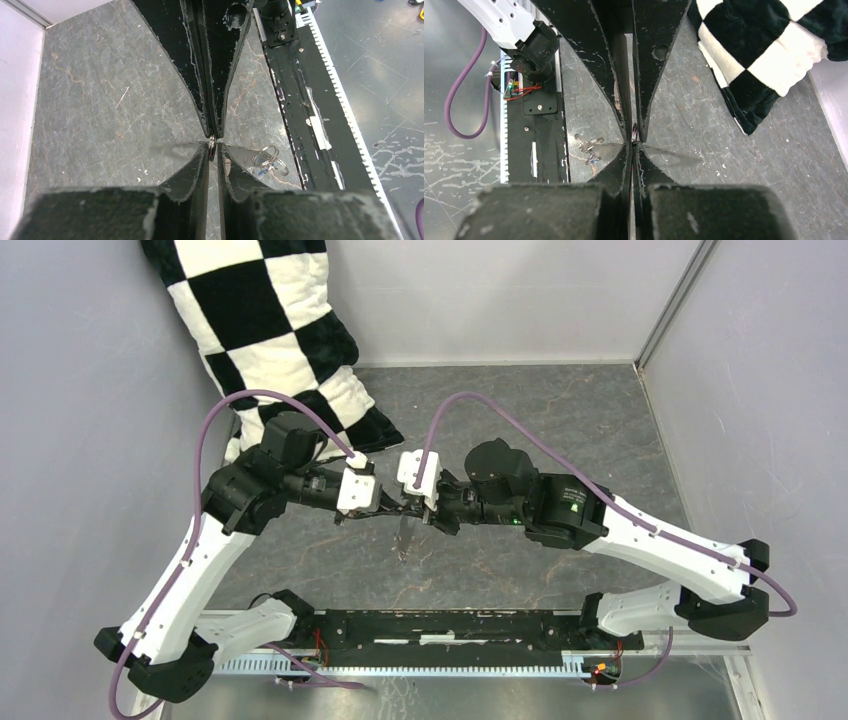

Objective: Put the keys on the keyring

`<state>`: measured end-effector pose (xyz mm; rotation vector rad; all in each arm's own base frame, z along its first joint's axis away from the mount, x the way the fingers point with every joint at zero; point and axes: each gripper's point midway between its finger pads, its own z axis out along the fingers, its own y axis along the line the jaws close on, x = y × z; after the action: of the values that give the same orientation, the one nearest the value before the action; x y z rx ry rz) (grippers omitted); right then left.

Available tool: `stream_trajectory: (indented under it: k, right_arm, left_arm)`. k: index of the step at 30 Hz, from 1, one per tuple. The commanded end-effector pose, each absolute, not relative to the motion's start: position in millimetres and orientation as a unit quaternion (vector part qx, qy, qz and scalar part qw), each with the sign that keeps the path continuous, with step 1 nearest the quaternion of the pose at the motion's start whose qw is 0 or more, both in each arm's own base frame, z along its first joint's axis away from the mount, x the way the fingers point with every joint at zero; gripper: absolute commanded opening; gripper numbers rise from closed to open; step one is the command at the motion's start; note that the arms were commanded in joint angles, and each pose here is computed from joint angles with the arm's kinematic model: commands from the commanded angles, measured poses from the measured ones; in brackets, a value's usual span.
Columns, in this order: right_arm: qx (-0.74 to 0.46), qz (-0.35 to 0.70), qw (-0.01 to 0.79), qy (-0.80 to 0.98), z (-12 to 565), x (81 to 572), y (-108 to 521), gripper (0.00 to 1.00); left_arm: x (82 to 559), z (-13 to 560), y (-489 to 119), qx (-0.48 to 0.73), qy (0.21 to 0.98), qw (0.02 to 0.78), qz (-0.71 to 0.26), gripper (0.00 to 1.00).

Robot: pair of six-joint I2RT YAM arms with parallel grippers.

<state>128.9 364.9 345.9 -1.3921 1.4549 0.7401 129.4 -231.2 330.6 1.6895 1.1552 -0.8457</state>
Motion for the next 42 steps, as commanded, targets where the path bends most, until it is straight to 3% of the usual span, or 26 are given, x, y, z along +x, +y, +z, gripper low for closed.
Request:
stream_trajectory:
  k: [1,7,11,14,18,21,25,30,36,42]
  right_arm:
    - [-0.559,0.324,0.504,0.574,377.6,126.4,371.5,0.01]
    - [-0.565,0.312,0.493,0.584,371.4,129.4,373.8,0.01]
    - [-0.564,0.312,0.493,0.584,371.8,130.0,374.2,0.01]
    - [-0.563,0.311,0.493,0.586,371.8,131.1,374.8,0.01]
    - [-0.560,0.316,0.496,0.584,375.4,129.9,375.6,0.01]
    - [-0.557,0.327,0.498,0.579,380.0,127.6,377.7,0.01]
    - [-0.536,0.347,0.529,0.559,394.8,124.0,370.1,0.36]
    - [-0.451,0.363,0.632,0.516,419.2,125.8,324.2,0.51]
    - [-0.416,0.395,0.658,0.489,419.9,114.8,301.2,0.46]
    - [-0.401,0.443,0.663,0.452,425.7,100.9,303.4,0.40]
  left_arm:
    - [131.7,344.1,-231.5,0.691,0.445,0.468,-0.326,0.19]
    - [131.0,344.4,-227.9,0.687,0.453,0.472,-0.318,0.28]
    - [134.1,344.0,-225.3,0.684,0.462,0.474,-0.307,0.30]
    - [137.2,343.8,-224.9,0.684,0.465,0.475,-0.300,0.22]
    - [136.8,339.2,-224.2,0.689,0.459,0.475,-0.297,0.03]
    - [131.5,336.3,-226.4,0.691,0.453,0.468,-0.313,0.02]
    - [124.1,344.6,-233.4,0.681,0.442,0.469,-0.348,0.02]
    - [111.3,380.2,-248.3,0.605,0.445,0.489,-0.444,0.02]
    - [99.5,418.2,-258.9,0.542,0.429,0.482,-0.539,0.02]
    - [96.9,432.1,-261.7,0.527,0.427,0.469,-0.566,0.02]
